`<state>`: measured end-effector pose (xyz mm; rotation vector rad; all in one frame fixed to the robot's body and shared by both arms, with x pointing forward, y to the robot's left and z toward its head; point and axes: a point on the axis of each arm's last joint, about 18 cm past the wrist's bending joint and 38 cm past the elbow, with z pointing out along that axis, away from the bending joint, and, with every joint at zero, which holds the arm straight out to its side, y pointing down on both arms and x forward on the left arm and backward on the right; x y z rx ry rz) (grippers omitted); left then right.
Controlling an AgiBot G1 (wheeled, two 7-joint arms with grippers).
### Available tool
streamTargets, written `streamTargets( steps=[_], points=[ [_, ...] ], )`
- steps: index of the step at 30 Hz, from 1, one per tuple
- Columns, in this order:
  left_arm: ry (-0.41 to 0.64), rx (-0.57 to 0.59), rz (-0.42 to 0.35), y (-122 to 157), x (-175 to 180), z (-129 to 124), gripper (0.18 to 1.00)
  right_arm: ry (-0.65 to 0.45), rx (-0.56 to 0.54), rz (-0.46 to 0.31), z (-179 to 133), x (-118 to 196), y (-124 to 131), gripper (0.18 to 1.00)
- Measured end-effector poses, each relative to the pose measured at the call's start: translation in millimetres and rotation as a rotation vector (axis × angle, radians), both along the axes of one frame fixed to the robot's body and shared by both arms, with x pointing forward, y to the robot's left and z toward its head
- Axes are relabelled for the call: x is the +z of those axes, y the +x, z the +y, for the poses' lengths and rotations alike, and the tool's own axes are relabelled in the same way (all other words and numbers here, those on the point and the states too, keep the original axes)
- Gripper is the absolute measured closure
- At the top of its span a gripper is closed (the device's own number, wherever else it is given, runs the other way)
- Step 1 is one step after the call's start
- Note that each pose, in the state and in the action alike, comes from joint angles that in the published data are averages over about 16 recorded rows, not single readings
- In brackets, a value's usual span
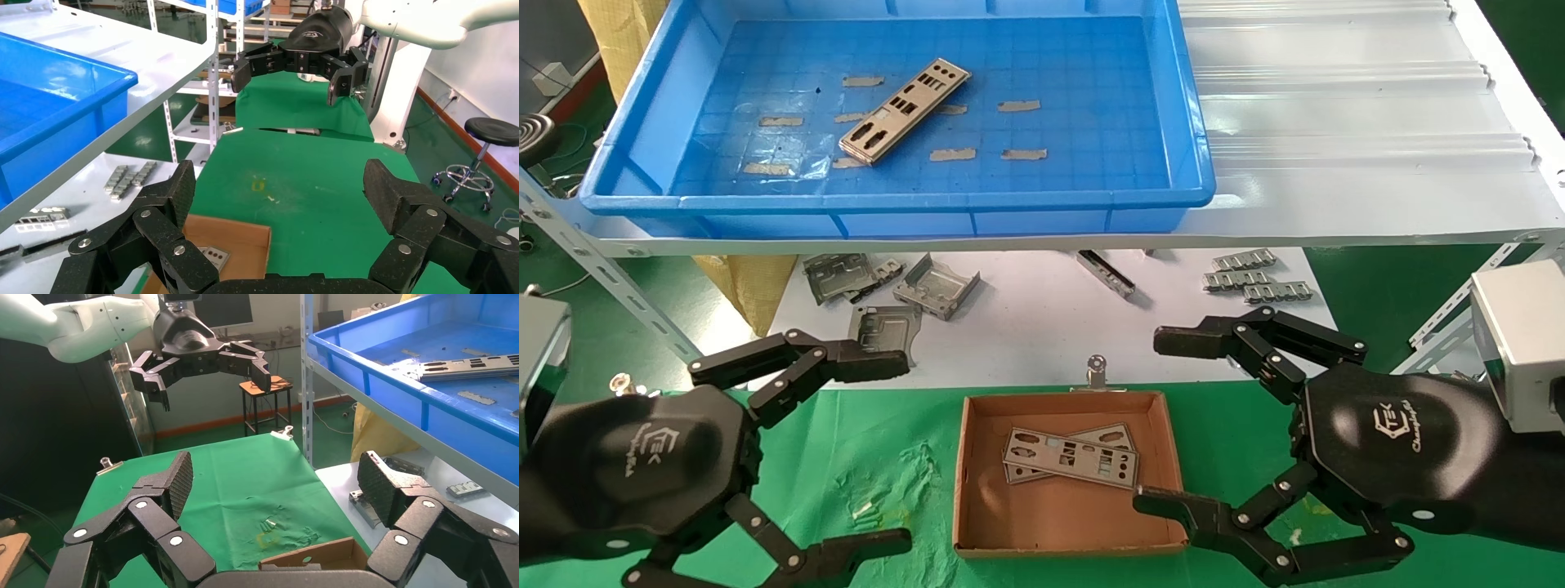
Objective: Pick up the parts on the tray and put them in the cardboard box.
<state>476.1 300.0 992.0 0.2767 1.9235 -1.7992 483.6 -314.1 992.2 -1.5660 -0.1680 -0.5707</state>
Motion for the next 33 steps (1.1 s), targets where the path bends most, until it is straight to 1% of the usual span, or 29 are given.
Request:
streamTargets(
  steps=[33],
  points=[
    [0.0,0.0,0.0,0.0,0.0,0.0,0.184,0.0,0.0,0.0,0.0,0.0,0.0,0.178]
  ],
)
